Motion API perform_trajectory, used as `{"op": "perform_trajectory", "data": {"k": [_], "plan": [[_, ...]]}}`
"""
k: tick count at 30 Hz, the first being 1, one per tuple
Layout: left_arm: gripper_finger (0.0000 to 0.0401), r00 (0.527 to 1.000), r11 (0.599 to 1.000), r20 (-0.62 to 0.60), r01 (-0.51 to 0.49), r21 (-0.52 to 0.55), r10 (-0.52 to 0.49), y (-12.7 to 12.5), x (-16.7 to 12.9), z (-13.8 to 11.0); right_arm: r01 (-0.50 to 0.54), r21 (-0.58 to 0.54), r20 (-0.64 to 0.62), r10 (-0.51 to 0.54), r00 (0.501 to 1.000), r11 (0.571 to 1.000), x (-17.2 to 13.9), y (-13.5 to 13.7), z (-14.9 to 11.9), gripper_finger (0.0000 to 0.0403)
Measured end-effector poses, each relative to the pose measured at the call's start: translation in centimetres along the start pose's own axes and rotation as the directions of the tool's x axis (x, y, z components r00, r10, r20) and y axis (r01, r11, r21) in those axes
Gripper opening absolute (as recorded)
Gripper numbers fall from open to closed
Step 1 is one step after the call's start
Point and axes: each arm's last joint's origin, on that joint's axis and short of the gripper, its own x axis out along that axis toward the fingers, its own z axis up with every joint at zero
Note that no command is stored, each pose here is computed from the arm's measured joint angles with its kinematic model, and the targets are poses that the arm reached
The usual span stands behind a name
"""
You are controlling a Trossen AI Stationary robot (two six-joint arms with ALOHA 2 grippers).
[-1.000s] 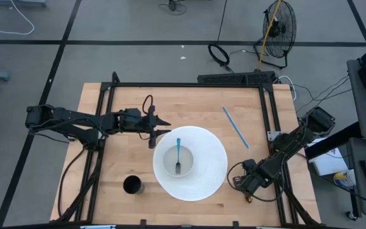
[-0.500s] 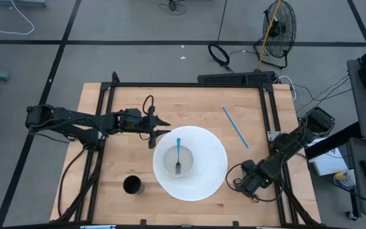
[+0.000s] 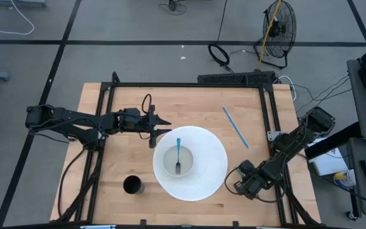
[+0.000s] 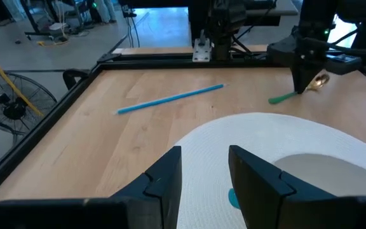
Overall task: Pick & Place Utensil
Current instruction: Put the green spoon into the white bowl to the left of the blue fork
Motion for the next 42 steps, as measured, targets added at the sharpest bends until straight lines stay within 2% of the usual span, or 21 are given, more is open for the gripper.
{"op": "perform_trajectory", "data": {"k": [12,22,26,32,38,42], "plan": [[0.0136,0.998,1.000,0.057,-0.002,-0.021,0.003,0.0,0.0,0.6,-0.039,-0.095,0.228,0.060,0.972,0.995,0.0,0.3,0.7,0.0000],[0.0136,0.997,0.999,0.071,-0.002,-0.038,0.004,0.0,0.0,0.7,-0.027,-0.127,0.277,0.062,0.959,0.991,0.0,0.2,0.9,0.0000],[0.0136,0.997,0.999,0.071,-0.002,-0.038,0.004,0.0,0.0,0.7,-0.042,-0.099,0.204,0.061,0.977,0.994,-0.3,0.1,0.7,0.0000],[0.0136,0.997,0.999,0.078,-0.002,-0.038,0.005,0.0,0.0,0.8,-0.043,-0.008,-0.021,0.042,0.999,0.999,-0.8,0.0,0.1,0.0019],[0.0136,0.996,0.999,0.084,-0.001,-0.038,0.005,0.0,0.0,0.8,-0.042,0.007,-0.101,0.043,0.994,0.999,-1.1,0.0,0.4,0.0061],[0.0136,0.997,0.999,0.083,0.002,-0.041,0.002,0.0,0.0,0.8,-0.048,-0.011,-0.111,0.046,0.993,0.999,-1.2,0.0,0.9,0.0086]]}}
